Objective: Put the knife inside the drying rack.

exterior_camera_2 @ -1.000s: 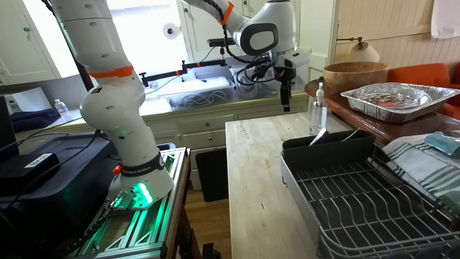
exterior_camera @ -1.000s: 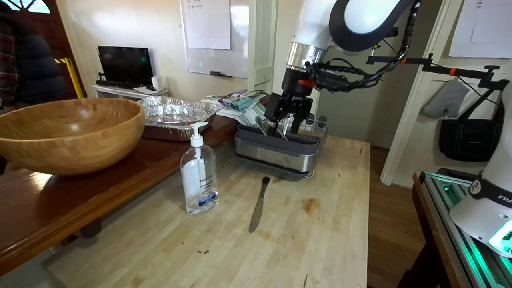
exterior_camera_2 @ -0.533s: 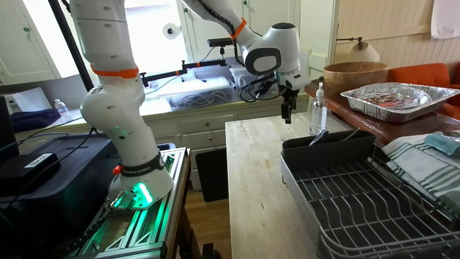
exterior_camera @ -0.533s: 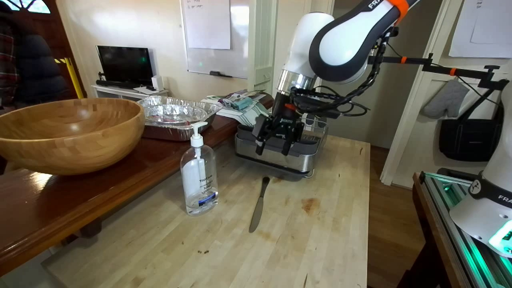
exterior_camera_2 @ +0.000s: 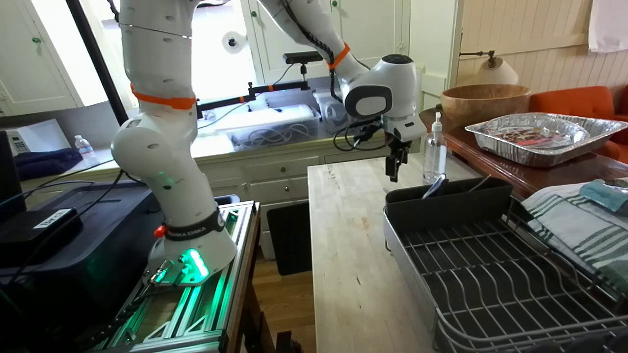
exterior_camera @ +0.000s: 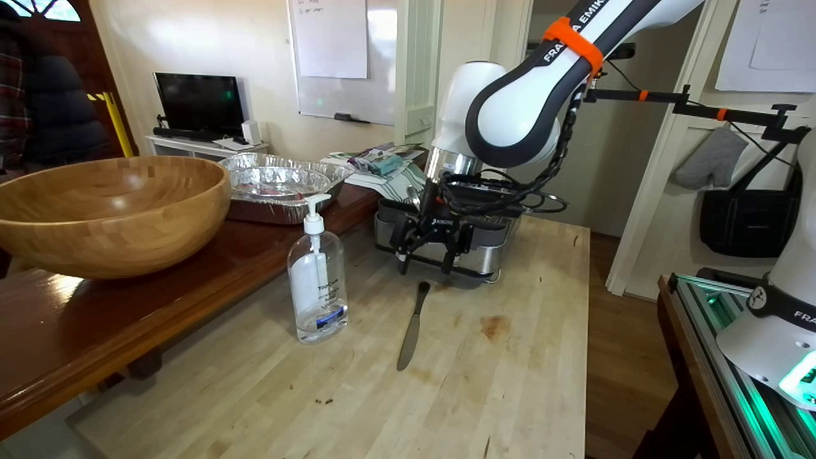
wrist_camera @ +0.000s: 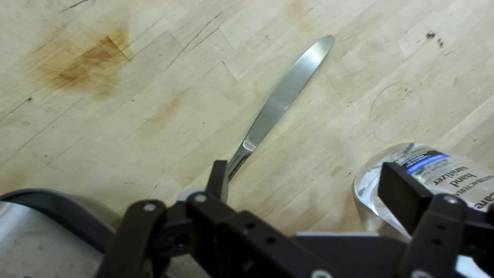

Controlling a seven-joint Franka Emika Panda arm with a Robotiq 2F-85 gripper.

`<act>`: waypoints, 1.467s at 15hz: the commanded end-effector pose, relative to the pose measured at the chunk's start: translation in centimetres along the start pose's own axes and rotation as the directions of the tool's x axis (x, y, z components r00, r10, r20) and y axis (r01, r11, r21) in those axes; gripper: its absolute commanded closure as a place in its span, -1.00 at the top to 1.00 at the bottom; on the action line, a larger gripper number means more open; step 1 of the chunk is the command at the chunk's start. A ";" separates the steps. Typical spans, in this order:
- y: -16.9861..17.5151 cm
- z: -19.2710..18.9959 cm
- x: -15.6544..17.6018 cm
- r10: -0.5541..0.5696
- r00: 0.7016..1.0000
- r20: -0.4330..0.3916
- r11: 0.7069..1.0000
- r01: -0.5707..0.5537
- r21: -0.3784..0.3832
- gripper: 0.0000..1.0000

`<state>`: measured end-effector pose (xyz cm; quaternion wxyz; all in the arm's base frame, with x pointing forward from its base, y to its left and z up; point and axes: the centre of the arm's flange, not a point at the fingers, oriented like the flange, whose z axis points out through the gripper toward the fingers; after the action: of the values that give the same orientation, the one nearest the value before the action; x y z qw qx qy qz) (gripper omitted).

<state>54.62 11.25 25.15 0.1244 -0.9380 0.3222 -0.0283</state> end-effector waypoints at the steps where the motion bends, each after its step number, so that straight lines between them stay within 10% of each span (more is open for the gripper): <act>1: -0.9 2.5 1.0 0.052 0.999 -0.001 0.999 -0.052 0.002 1.00; 22: 0.0 10.1 3.5 0.102 0.994 0.025 0.991 -0.100 -0.088 1.00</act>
<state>57.97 10.73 16.70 0.0973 -0.9273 0.3613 0.0077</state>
